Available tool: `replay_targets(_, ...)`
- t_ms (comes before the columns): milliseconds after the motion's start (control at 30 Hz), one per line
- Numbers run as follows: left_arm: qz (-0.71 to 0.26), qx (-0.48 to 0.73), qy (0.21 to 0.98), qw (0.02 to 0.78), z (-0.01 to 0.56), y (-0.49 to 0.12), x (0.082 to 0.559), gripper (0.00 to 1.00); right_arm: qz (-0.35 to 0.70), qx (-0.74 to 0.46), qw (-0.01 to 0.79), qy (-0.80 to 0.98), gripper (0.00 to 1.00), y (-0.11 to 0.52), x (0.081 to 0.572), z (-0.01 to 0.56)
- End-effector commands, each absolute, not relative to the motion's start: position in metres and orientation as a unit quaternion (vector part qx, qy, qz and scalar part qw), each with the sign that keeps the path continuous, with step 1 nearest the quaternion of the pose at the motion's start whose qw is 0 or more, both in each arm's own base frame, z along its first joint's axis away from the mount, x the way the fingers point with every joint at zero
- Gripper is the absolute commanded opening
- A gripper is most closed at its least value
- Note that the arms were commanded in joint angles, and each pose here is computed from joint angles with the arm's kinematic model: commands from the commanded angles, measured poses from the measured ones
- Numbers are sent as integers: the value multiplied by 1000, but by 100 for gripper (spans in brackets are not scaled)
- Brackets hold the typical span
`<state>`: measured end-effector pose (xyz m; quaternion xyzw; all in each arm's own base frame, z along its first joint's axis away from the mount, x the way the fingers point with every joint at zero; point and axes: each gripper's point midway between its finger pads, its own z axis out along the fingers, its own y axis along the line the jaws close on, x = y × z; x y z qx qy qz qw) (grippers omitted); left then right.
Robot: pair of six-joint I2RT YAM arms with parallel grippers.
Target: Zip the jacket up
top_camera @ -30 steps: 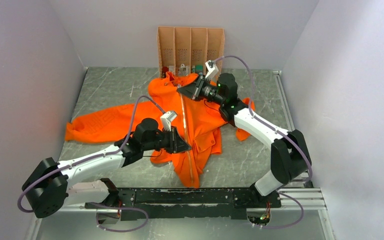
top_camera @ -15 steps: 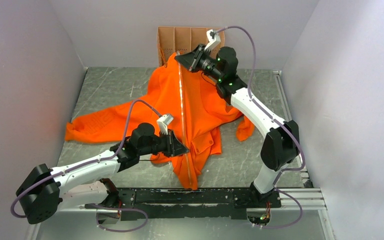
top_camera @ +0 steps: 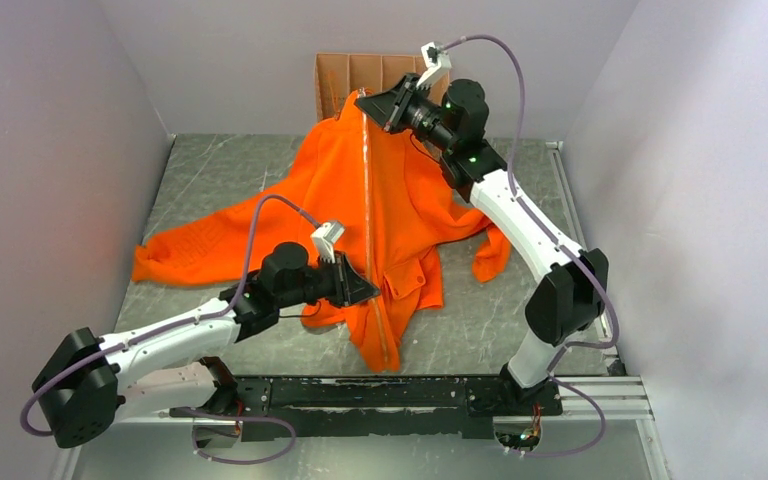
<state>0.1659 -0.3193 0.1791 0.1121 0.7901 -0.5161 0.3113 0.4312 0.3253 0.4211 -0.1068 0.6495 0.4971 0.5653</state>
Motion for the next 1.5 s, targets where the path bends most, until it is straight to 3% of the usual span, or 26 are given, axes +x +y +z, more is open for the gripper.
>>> replay_targets(0,-466,138,840,241,145,-311,139,8,473,-86,718,504,0,268,412,549)
replay_targets(333,-387,69,857,334,195,-265,244,8,448,-118,737,492,0,251,380,581)
replay_targets(700,-323,4,820,473,330,-194,346,8,457,-147,784,393,0,233,330,704)
replay_targets(900,-262,-48,782,563,416,-118,365,8,491,-140,776,371,0,230,313,722)
replay_targets(1133,-193,-107,772,597,415,-71,353,8,491,-91,727,471,0,237,347,625)
replay_targets(1467,-277,-30,853,441,283,-120,340,8,367,47,682,631,0,191,377,432)
